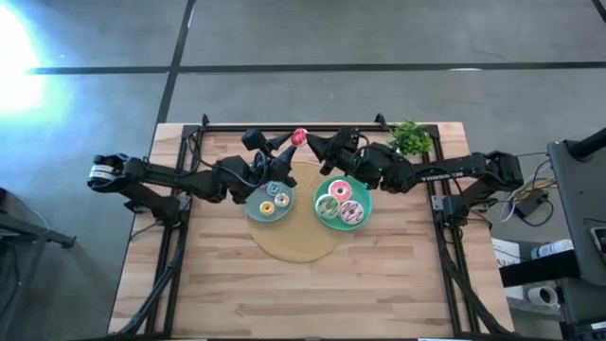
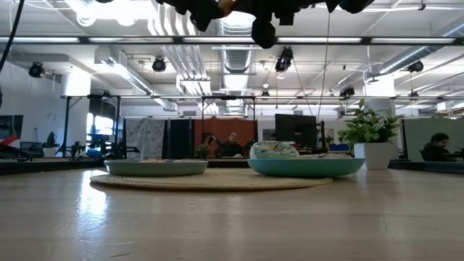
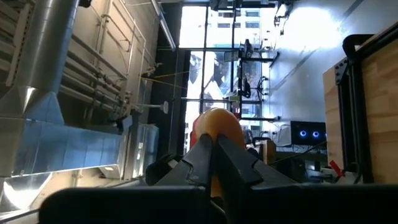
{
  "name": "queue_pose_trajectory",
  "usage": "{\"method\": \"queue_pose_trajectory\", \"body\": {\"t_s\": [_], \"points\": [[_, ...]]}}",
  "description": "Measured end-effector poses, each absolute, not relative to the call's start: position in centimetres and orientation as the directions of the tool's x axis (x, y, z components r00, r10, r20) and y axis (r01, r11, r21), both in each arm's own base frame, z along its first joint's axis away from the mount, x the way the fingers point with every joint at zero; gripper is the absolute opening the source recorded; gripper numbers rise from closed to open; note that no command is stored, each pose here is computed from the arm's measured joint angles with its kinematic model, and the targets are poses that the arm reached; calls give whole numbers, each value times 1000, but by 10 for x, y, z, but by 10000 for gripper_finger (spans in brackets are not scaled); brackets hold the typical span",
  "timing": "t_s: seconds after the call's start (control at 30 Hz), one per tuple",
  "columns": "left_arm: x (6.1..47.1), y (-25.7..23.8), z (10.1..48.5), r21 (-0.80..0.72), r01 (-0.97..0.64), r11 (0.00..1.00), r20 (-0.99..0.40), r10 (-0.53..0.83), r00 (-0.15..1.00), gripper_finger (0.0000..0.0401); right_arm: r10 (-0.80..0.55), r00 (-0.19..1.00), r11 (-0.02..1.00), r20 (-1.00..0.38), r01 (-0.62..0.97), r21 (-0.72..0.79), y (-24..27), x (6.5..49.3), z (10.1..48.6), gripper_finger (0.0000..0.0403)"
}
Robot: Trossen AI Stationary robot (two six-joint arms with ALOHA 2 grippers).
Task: Pick & Place donuts
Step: Put the small orange donut on the light blue plate
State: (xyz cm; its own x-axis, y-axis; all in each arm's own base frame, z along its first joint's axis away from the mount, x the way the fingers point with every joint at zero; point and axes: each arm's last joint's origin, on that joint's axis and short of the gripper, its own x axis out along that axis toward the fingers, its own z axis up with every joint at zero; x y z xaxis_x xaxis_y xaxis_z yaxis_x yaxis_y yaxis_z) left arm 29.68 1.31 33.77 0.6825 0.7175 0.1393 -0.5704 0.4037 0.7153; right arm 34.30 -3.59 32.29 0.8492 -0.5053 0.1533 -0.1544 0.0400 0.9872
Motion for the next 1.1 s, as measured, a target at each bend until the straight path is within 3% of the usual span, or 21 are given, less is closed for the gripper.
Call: {"method": "queue_pose_trajectory", "body": {"t_s": [0.47, 0.67, 0.83, 1.1], "points": [[298, 13, 334, 740, -539, 403, 111, 717, 688, 27, -485, 861, 58, 154, -144, 988, -35, 343, 323, 11], [297, 13, 334, 750, -534, 390, 106, 726, 679, 7, -465, 871, 104, 155, -121, 987, -35, 344, 323, 16], [296, 14, 332, 777, -524, 350, 88, 764, 639, 6, -436, 888, 154, 145, -85, 984, -34, 342, 323, 56], [293, 16, 322, 825, -461, 328, 2, 813, 582, 5, -388, 903, 264, 185, -84, 961, -34, 326, 341, 152]]}}
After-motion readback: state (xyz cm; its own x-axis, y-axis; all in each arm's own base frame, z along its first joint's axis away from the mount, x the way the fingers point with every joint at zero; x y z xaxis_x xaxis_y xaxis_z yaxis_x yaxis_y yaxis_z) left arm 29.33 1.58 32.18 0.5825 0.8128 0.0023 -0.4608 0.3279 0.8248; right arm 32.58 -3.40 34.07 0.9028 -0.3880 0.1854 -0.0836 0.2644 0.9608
